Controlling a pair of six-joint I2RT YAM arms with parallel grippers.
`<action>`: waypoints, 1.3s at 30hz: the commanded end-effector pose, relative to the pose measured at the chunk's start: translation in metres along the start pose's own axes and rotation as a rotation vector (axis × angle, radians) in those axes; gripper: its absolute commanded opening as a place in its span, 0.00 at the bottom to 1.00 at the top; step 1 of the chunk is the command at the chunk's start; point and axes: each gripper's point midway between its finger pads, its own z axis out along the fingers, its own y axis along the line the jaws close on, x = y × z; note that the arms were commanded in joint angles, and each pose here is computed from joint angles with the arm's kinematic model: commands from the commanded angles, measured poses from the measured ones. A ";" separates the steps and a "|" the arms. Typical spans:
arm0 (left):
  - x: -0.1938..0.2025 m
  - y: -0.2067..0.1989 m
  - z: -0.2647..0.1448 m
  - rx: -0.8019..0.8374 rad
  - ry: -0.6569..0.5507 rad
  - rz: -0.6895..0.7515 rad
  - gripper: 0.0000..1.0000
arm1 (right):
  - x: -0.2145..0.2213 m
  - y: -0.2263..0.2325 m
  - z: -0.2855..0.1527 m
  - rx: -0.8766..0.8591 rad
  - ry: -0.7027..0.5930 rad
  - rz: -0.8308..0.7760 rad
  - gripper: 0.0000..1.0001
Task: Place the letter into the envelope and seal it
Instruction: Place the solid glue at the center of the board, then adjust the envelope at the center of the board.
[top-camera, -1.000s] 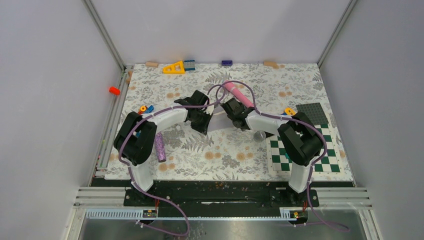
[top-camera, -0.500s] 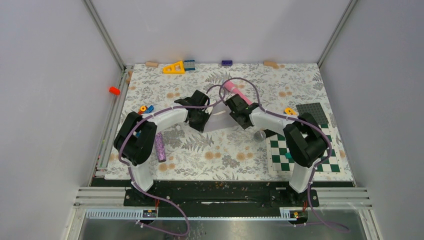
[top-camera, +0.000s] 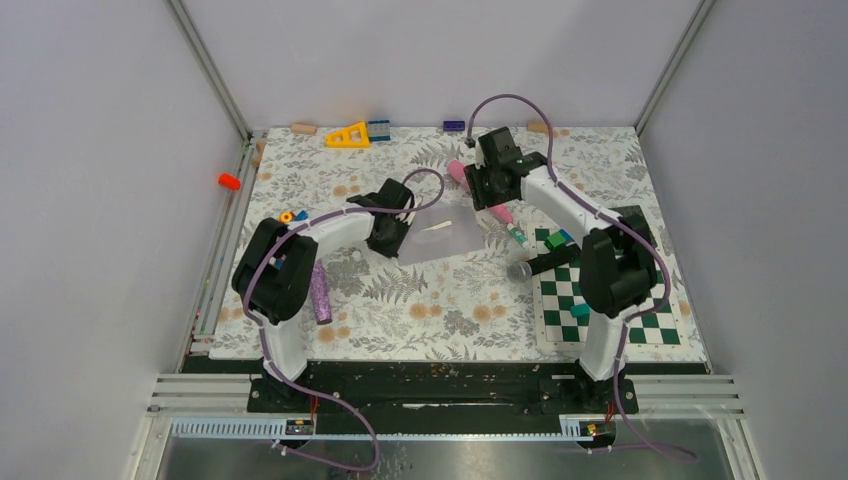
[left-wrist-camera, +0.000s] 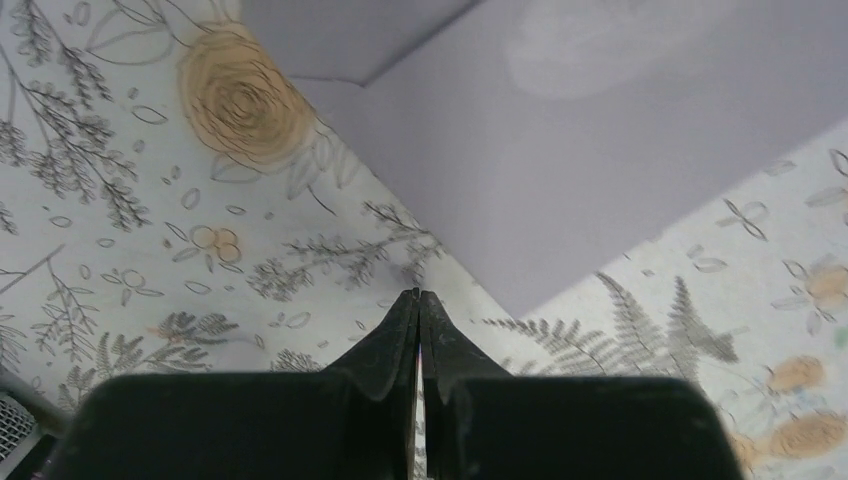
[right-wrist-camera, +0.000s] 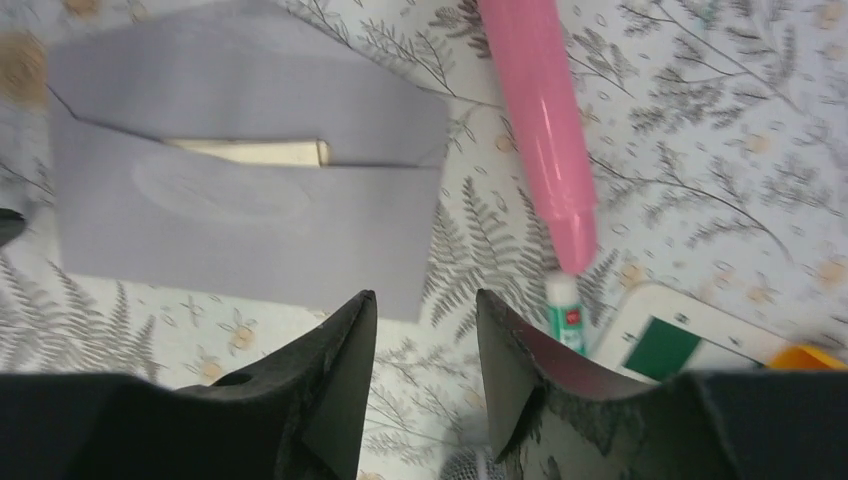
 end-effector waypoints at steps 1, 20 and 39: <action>-0.023 0.020 0.004 -0.075 -0.041 -0.028 0.00 | -0.006 0.024 0.013 -0.227 0.095 0.219 0.48; -0.031 -0.065 -0.032 0.268 -0.142 0.007 0.00 | -0.031 0.043 0.079 -0.281 0.174 0.407 0.49; -0.013 -0.024 0.009 -0.075 -0.011 0.137 0.00 | -0.043 0.033 0.109 -0.186 0.170 0.508 0.51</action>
